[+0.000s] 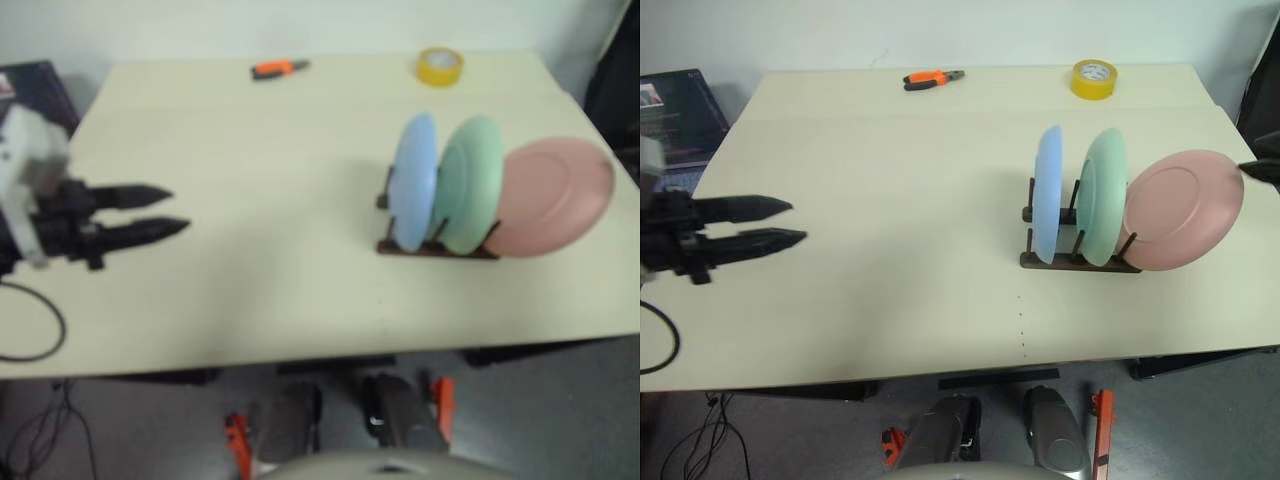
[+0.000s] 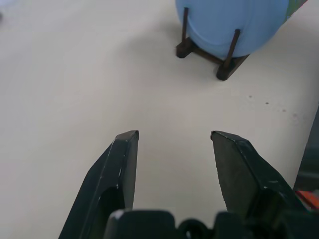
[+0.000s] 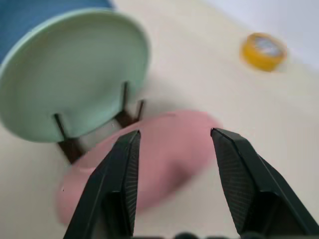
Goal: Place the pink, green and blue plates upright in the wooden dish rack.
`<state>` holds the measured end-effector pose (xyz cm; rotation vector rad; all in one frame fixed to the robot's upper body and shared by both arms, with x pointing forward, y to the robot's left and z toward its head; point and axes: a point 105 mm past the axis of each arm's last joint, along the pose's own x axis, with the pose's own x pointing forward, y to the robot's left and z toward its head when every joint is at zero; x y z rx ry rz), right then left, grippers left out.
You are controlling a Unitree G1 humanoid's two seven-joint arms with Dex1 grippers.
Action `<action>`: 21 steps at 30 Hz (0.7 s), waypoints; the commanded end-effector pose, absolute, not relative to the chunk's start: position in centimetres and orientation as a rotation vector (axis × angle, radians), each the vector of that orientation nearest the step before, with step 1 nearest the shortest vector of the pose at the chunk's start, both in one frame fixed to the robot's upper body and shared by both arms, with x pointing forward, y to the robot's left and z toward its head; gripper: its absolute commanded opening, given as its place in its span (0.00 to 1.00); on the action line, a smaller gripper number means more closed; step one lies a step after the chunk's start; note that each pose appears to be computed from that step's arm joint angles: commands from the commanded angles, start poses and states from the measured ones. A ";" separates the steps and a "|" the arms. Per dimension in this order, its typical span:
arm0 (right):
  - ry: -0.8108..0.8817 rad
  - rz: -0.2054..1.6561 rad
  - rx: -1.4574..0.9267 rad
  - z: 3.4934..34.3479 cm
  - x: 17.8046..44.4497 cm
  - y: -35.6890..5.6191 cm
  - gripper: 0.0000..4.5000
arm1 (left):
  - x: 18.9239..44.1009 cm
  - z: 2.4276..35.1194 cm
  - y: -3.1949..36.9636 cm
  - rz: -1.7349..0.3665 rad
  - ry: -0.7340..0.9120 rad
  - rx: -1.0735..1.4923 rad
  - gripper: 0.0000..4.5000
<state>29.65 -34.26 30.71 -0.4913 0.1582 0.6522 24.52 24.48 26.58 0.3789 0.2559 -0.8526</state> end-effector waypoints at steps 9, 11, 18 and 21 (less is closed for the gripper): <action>-0.022 0.535 -0.400 32.6 30.8 -34.9 0.53 | 24.2 27.1 24.3 -0.824 0.207 0.376 0.56; 0.070 0.412 -0.433 30.5 31.5 -37.0 0.53 | 24.2 26.8 23.9 -0.837 0.209 0.370 0.56; 0.072 0.323 -0.516 32.3 29.7 -37.3 0.53 | 24.7 26.4 22.9 -0.894 0.204 0.338 0.56; 0.205 0.327 -0.657 31.3 29.3 -36.6 0.53 | 25.5 26.8 22.1 -0.939 0.183 0.349 0.56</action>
